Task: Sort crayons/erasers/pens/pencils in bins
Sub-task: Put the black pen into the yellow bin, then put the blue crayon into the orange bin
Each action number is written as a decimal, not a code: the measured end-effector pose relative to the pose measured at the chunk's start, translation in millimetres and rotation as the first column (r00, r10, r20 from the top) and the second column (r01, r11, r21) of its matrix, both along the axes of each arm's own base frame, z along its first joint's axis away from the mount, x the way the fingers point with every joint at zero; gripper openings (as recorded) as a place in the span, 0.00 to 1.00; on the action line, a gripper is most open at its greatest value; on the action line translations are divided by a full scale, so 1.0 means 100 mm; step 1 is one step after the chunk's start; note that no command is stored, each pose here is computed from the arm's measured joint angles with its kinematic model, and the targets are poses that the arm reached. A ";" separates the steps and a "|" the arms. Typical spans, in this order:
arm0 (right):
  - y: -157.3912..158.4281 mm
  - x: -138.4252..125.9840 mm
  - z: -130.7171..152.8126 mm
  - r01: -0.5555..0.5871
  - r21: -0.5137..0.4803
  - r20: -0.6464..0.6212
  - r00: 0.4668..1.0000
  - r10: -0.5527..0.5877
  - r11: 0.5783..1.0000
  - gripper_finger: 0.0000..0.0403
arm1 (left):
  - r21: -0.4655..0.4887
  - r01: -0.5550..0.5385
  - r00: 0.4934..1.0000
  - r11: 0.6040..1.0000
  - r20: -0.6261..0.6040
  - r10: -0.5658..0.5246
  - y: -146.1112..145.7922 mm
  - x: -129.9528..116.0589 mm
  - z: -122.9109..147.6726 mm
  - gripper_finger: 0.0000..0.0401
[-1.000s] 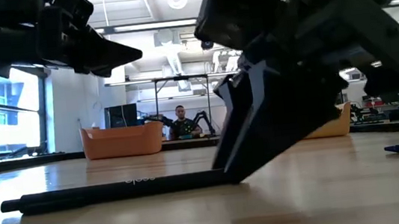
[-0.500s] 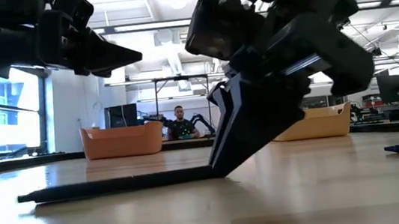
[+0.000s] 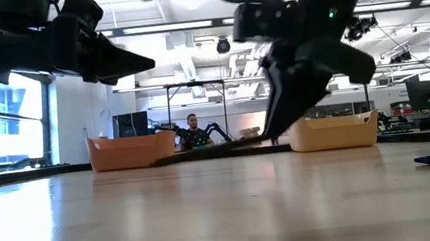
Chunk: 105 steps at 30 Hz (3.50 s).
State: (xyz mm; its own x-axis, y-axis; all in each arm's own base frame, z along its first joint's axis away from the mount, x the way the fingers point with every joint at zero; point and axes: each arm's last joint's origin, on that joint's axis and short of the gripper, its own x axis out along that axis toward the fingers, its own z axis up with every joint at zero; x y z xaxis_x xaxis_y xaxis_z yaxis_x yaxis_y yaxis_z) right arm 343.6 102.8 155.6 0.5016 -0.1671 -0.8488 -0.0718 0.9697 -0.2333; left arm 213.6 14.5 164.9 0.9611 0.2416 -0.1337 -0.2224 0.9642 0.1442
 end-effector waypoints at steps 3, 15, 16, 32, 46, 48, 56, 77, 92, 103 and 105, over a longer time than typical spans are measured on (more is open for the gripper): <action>-0.10 -0.12 0.17 0.079 -0.067 -0.018 0.997 -0.080 0.995 0.05 | -0.005 -0.018 1.000 1.000 0.002 0.018 0.01 0.00 0.00 0.00; -1.01 -0.84 0.90 0.543 -0.355 -0.021 0.809 -0.587 0.761 0.05 | -0.017 -0.023 1.000 1.000 0.006 0.023 0.01 0.00 0.00 0.00; -1.12 -0.90 0.95 0.574 -0.375 -0.017 0.781 -0.625 0.728 0.05 | -0.018 -0.023 1.000 1.000 0.005 0.023 0.01 0.00 0.00 0.00; -2.63 -1.33 1.01 0.498 -0.454 -0.273 0.711 -0.648 0.739 0.05 | -0.016 -0.020 1.000 1.000 0.003 0.020 0.01 0.00 0.00 0.00; -2.92 -1.55 0.48 0.457 -0.407 -0.344 0.725 -0.596 0.791 0.05 | -0.008 -0.018 1.000 1.000 0.001 0.018 0.01 0.00 0.00 0.00; -2.92 -1.59 0.39 0.445 -0.413 -0.345 0.731 -0.589 0.795 0.05 | -0.008 -0.018 1.000 1.000 0.001 0.018 0.01 0.00 0.00 0.00; -3.01 -1.67 0.33 0.477 -0.456 -0.316 0.702 -0.638 0.751 0.08 | -0.010 -0.018 1.000 1.000 0.002 0.018 0.01 0.00 0.00 0.00; -2.34 -1.75 0.90 0.615 -0.285 -0.133 0.735 -0.665 0.735 0.01 | -0.009 -0.018 1.000 1.000 0.003 0.018 0.01 0.00 0.00 0.00; -1.10 -1.50 0.95 0.544 0.107 -0.106 0.839 -0.534 0.832 0.00 | -0.025 -0.020 1.000 0.999 0.003 0.020 0.00 0.00 0.00 0.00; -0.25 -1.24 0.52 0.542 0.167 -0.197 0.837 -0.511 0.824 0.00 | -0.025 -0.020 1.000 0.999 0.003 0.020 0.00 0.00 0.00 0.00; -0.10 -1.24 0.42 0.558 0.171 -0.234 0.824 -0.517 0.812 0.00 | -0.025 -0.020 1.000 0.999 0.003 0.020 0.00 0.00 0.00 0.00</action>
